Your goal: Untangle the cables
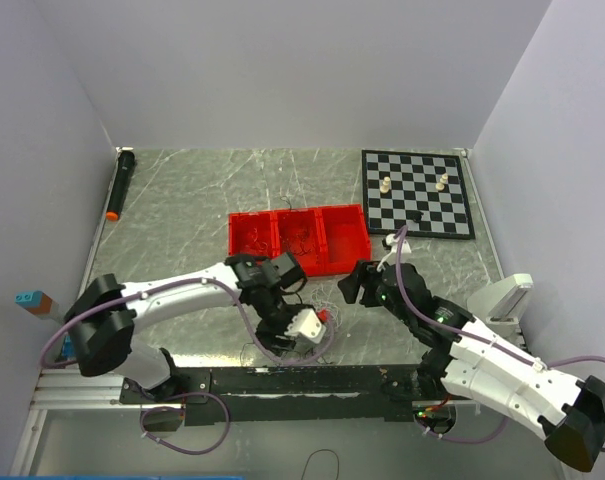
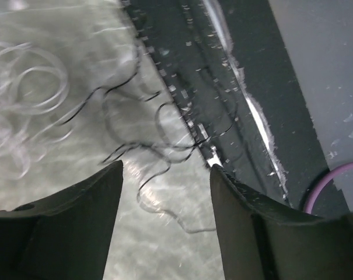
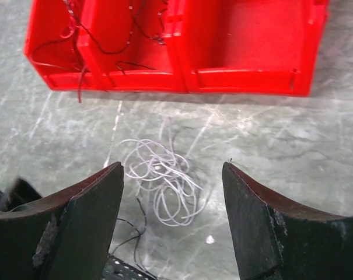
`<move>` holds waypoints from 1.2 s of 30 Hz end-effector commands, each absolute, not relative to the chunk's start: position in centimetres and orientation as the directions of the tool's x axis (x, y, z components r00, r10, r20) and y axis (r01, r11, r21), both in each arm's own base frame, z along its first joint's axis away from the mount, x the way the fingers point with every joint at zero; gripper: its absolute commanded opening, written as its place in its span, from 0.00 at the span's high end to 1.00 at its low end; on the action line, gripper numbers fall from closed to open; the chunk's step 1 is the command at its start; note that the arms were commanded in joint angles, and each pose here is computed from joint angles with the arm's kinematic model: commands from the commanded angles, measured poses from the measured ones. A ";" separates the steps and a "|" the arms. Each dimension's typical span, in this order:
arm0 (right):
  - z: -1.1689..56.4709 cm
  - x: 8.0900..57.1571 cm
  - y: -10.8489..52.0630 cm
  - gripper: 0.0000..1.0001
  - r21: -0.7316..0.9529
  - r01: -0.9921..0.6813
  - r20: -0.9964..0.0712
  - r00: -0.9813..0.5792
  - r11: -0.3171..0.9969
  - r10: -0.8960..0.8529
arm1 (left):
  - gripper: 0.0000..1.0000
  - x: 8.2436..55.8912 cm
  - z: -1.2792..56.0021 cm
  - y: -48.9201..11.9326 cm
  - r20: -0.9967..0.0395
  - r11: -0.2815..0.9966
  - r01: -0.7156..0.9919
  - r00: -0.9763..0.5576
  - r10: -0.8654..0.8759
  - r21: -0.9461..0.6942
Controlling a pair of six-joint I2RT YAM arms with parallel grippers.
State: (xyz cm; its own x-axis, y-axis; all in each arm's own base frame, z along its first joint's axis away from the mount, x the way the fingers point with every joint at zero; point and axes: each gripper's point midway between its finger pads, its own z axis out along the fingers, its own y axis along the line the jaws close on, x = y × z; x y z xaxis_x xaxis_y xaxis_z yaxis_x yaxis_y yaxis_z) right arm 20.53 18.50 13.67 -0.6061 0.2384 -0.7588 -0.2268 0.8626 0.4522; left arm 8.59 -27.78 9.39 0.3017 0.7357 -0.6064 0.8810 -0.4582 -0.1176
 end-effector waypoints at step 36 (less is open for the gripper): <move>13.9 21.2 16.3 0.42 0.434 -0.161 -0.793 -0.536 0.887 0.290 | 0.99 19.9 26.1 -32.4 -0.520 -0.305 0.851 0.507 0.687 0.427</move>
State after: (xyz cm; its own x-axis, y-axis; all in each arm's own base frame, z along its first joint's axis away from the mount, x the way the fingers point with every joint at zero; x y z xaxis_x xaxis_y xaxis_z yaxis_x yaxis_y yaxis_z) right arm 20.50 16.44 12.65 -0.5708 0.2538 -0.7809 -0.1769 0.8907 0.4188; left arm 19.78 -34.45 23.64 0.4766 0.6797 -0.5576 0.8745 -0.3013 0.3801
